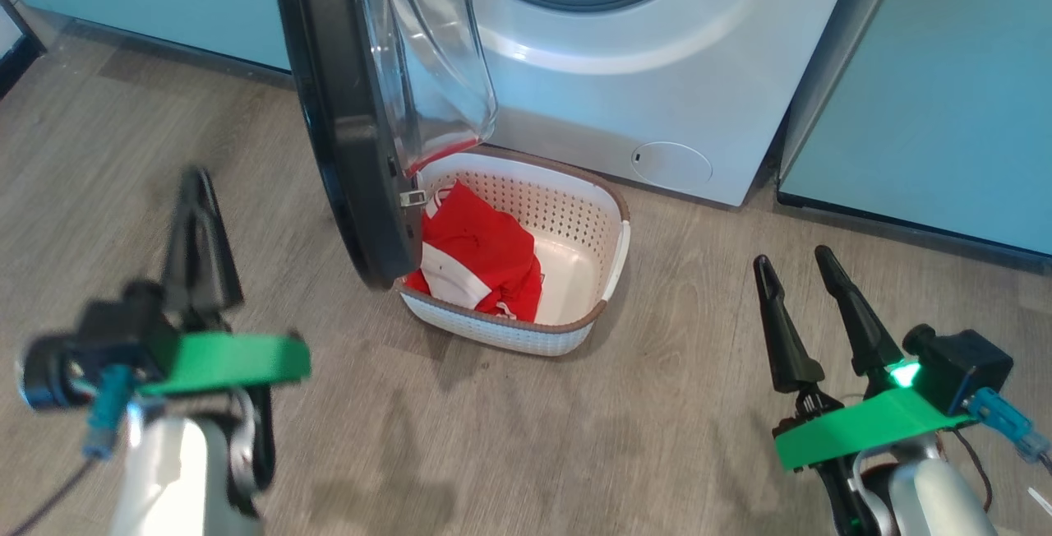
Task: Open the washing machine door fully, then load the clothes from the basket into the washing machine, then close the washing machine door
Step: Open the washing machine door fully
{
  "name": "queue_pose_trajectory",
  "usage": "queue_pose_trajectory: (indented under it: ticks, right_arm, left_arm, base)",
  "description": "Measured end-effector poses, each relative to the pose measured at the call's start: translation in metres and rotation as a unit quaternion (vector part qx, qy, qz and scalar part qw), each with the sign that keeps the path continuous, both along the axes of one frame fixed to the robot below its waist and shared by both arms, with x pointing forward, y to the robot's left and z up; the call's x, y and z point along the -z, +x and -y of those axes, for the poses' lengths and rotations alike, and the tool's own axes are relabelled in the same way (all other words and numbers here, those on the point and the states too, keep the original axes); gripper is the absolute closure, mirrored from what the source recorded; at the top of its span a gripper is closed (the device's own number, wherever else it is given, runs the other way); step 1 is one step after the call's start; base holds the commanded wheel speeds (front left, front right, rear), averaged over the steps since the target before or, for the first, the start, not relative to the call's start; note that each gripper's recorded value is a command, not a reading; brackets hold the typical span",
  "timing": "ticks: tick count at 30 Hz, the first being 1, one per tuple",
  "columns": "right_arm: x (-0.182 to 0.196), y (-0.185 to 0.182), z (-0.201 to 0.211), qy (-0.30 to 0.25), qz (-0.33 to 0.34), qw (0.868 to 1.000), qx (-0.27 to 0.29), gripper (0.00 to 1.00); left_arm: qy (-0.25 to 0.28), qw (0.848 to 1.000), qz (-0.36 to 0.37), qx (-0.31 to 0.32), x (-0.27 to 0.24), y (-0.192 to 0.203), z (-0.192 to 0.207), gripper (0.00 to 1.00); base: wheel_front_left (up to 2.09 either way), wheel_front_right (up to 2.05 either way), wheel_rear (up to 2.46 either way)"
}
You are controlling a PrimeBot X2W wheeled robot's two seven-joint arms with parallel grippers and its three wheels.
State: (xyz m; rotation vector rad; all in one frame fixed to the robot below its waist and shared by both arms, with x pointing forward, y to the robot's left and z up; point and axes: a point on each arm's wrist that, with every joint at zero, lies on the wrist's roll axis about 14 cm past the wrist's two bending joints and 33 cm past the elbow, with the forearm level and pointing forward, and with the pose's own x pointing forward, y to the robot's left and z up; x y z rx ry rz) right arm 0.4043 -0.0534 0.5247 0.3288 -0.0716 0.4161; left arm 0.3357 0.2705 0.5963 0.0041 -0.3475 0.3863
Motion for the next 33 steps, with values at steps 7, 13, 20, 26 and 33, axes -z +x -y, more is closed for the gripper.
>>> queue_pose_trajectory:
  ticks: [7,13,20,26,33]
  right_arm:
    - [0.001,-0.001,0.0,-0.003,-0.004,1.0,-0.002,0.0]
    - [0.004,-0.002,0.001,-0.002,-0.009,1.0,-0.002,0.0]
    - [0.012,0.001,0.006,-0.013,-0.018,1.0,0.005,0.0]
    - [0.016,0.007,0.011,-0.011,-0.022,1.0,0.013,0.0]
    - [0.022,0.01,0.017,-0.011,-0.03,0.999,0.021,0.0]
  left_arm:
    - [0.029,0.992,0.122,0.007,-0.082,0.014,0.002,1.0]
    - [0.037,0.987,0.141,0.061,-0.099,0.038,0.032,1.0]
    - [0.016,0.985,0.068,0.158,-0.051,0.071,0.084,1.0]
    - [0.004,0.981,-0.009,0.194,0.001,0.088,0.108,1.0]
    - [-0.021,0.978,-0.08,0.192,0.051,0.097,0.106,1.0]
  base:
    - [0.0,0.0,0.0]
    - [0.0,0.0,0.0]
    - [0.0,0.0,0.0]
    - [0.0,0.0,0.0]
    - [0.0,0.0,0.0]
